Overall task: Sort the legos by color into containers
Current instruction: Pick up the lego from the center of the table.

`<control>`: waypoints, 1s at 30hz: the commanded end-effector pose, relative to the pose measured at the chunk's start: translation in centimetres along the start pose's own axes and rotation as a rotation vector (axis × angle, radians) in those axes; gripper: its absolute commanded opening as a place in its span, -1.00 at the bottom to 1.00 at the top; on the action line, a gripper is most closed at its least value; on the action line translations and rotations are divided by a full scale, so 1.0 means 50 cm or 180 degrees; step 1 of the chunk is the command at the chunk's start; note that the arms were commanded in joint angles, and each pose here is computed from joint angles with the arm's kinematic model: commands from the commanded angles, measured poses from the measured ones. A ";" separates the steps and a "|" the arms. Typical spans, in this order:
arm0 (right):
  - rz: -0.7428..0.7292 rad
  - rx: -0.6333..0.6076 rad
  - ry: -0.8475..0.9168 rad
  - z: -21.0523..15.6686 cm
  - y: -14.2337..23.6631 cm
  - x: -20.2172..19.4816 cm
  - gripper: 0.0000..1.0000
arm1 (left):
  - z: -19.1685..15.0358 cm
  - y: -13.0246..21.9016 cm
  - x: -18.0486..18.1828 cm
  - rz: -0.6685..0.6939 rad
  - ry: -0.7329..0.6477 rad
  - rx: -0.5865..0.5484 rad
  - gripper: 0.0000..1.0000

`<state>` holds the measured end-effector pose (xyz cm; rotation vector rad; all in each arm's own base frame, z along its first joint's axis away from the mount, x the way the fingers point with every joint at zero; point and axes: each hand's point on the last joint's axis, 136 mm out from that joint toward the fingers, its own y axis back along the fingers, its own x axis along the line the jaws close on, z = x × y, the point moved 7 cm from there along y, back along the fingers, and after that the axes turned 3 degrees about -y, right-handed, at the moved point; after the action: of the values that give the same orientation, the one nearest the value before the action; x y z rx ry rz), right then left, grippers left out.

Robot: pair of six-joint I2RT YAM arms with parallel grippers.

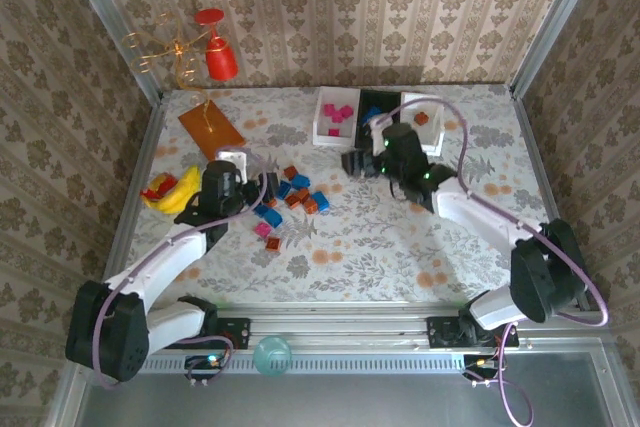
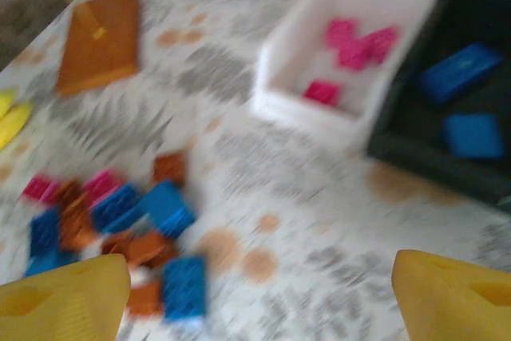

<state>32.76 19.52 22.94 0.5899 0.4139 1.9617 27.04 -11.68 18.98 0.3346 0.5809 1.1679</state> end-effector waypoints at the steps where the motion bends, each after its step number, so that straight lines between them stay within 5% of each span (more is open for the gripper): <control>1: 0.0055 0.0152 0.0218 -0.058 -0.001 0.013 0.77 | -0.068 0.022 -0.003 -0.0099 0.0116 0.0586 0.64; 16: -0.0168 0.0158 -0.0010 -0.096 -0.009 -0.008 0.80 | -0.125 -0.075 -0.018 -0.0068 0.0118 0.1252 0.27; 30: 0.0017 0.0104 -0.0019 -0.118 0.026 -0.010 0.82 | -0.153 -0.114 -0.052 -0.0080 -0.0058 0.1403 0.21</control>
<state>29.10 18.25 18.30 0.6090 0.4772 1.9125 25.52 -15.91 9.95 0.7296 0.8362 0.9981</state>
